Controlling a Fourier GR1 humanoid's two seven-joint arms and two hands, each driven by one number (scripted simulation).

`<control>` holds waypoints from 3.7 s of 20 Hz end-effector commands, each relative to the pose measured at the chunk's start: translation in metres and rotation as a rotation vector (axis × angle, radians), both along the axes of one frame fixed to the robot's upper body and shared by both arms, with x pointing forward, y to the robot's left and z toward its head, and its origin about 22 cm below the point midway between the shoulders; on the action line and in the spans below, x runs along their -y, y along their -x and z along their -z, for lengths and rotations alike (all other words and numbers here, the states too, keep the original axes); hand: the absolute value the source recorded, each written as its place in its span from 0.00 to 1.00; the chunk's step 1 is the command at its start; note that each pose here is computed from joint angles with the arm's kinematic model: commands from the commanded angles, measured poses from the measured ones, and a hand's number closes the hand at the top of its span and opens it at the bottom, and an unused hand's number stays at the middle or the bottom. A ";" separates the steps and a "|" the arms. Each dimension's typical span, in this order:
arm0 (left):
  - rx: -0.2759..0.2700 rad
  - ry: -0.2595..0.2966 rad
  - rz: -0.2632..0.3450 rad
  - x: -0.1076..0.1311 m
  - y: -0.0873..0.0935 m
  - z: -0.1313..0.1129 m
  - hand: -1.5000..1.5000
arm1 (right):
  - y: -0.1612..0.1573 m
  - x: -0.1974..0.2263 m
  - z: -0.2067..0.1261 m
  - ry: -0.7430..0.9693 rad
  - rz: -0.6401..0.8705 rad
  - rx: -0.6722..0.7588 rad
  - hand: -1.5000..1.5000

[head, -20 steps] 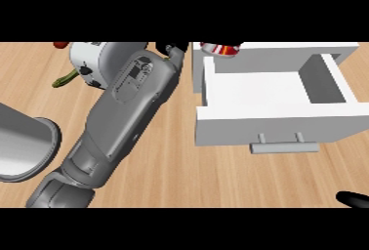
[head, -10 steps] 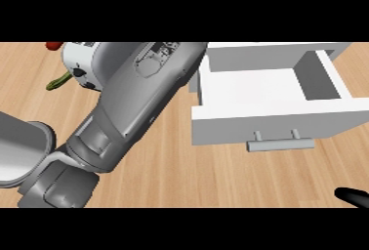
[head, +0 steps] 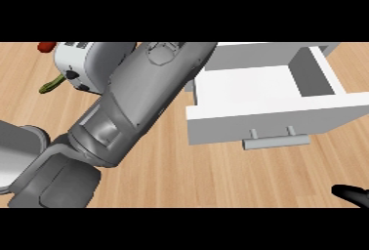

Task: Pick up the can, place it into the drawer and close the drawer

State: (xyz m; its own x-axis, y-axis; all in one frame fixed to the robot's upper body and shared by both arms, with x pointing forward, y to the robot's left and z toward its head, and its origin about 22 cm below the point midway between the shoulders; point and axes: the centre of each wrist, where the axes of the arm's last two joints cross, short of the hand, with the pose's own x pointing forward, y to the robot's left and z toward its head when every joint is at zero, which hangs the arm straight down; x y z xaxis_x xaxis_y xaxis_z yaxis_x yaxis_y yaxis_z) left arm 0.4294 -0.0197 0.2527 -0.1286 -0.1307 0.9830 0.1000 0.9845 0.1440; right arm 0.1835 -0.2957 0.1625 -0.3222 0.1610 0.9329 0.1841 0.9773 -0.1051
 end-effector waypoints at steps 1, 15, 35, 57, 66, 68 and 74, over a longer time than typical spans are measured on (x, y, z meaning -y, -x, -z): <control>-0.006 -0.008 -0.076 0.000 -0.002 0.007 0.00 | -0.001 -0.001 0.003 -0.007 -0.015 -0.007 0.00; 0.020 0.040 -0.152 -0.001 -0.006 0.007 0.00 | -0.015 -0.011 -0.026 0.226 -0.025 0.074 0.00; 0.038 0.102 -0.130 0.001 -0.007 -0.004 0.00 | -0.102 -0.056 0.019 0.849 -0.004 0.064 0.00; 0.012 0.101 -0.140 -0.059 -0.023 -0.005 0.00 | -0.227 -0.114 0.099 1.099 0.226 0.059 0.00; 0.022 0.098 -0.157 -0.091 -0.025 0.003 0.00 | -0.260 -0.116 0.083 1.098 0.319 0.103 0.00; 0.013 0.103 -0.164 -0.097 -0.024 -0.007 0.00 | -0.267 -0.113 0.071 1.113 0.331 0.123 0.00; 0.006 0.094 -0.130 -0.116 -0.020 0.001 0.00 | -0.280 -0.119 0.047 1.125 0.359 0.136 0.00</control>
